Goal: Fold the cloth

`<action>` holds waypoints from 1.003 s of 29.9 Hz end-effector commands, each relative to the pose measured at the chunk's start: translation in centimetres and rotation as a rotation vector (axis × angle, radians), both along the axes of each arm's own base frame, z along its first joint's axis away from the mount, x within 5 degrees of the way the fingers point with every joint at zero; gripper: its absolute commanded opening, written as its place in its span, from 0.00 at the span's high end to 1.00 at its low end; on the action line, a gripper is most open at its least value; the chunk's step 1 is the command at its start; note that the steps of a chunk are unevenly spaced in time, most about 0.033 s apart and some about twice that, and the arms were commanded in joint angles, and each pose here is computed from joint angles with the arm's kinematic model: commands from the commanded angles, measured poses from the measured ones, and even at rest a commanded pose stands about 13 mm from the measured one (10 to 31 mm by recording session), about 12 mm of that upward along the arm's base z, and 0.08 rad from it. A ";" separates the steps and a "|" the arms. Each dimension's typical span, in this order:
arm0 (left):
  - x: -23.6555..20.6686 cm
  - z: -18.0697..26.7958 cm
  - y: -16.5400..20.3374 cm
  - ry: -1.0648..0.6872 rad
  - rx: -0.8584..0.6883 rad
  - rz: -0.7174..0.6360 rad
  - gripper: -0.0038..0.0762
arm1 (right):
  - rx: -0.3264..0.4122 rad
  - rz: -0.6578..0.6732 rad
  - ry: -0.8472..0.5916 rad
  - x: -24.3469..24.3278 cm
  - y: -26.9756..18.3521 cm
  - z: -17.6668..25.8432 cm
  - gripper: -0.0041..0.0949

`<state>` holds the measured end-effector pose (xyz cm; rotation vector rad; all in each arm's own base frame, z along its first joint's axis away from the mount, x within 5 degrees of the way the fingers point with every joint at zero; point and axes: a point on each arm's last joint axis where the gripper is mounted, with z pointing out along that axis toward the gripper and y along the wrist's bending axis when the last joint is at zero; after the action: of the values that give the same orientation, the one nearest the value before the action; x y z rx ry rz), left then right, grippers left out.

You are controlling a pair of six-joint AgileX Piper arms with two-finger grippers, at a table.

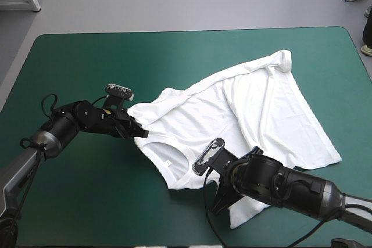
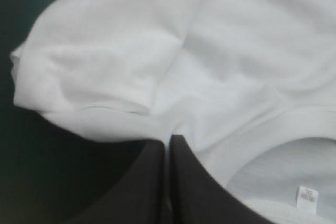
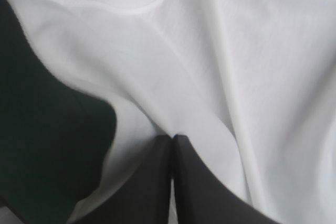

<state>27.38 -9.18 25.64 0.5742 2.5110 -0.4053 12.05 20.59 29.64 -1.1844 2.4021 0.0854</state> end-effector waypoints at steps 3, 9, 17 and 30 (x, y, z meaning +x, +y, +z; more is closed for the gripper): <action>0.7 4.8 -0.4 -0.135 -0.064 0.001 0.93 | 0.020 -0.015 -0.107 0.6 -0.6 2.1 0.96; 1.0 6.8 -0.5 -0.186 -0.070 -0.009 0.93 | -0.015 -0.050 -0.148 0.9 -1.2 2.6 0.96; -0.9 10.5 0.2 -0.329 -0.067 -0.012 0.93 | 0.127 -0.094 -0.238 0.6 -2.6 6.6 0.96; -4.5 20.1 0.2 -0.530 -0.208 -0.062 0.93 | 0.294 -0.063 -0.452 0.1 -5.0 17.5 0.96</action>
<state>24.27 -8.99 41.60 0.6284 2.0688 -0.4126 12.38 17.22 43.14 -0.9308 2.0963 0.1214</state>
